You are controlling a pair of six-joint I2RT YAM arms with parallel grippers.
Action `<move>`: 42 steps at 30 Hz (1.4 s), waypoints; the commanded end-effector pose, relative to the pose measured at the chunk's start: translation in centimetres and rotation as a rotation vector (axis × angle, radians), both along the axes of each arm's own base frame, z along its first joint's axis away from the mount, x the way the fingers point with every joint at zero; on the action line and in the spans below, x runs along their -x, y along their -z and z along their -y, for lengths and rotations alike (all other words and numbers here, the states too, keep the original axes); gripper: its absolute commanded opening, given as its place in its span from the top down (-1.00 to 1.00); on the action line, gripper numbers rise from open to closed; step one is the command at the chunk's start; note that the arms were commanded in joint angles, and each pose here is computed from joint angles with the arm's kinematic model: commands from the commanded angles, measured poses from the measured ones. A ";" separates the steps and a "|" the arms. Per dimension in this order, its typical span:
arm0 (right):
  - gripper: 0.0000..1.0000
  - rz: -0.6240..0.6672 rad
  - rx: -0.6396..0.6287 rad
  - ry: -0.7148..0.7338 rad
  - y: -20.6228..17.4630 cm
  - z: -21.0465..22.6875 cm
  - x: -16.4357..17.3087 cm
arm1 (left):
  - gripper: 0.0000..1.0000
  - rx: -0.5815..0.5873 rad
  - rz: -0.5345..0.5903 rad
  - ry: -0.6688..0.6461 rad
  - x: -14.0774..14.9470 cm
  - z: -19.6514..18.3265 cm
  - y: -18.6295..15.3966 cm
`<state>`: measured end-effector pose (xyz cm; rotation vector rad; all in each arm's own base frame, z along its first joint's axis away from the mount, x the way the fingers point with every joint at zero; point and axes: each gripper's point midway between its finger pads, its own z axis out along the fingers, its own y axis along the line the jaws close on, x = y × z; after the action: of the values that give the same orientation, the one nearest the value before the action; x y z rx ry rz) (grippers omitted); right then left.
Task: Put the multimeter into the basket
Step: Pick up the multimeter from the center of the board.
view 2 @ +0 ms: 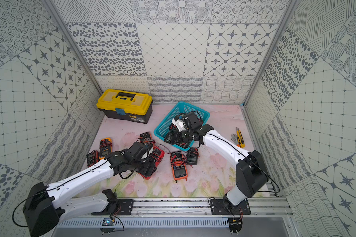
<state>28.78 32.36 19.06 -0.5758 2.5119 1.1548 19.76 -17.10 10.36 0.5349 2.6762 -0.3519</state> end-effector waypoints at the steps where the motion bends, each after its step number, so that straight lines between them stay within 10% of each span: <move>1: -0.74 -0.090 -0.067 -0.128 0.3 -1.5 1.9 | 1.00 0.094 0.248 0.128 -2.7 2.4 -4.4; 22: -0.36 -0.226 -0.246 -0.302 -0.1 -4.1 4.2 | 1.00 0.106 0.533 0.246 -6.6 5.2 -8.7; 32: 1.00 -0.233 -0.226 -0.260 0.1 -3.8 3.9 | 1.00 0.107 0.600 0.198 -8.3 5.4 -9.9; 38: 1.00 -0.182 -0.276 -0.163 -2.9 -2.9 1.9 | -0.88 0.154 0.646 0.157 -8.1 5.0 -11.5; 42: 1.00 -0.132 -0.312 -0.080 -5.5 -1.4 0.2 | -0.98 0.206 0.673 0.164 -7.4 5.0 -13.0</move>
<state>27.72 34.23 20.16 -0.5965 2.4821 1.5793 25.03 -20.48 17.26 0.7840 2.1770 -0.3188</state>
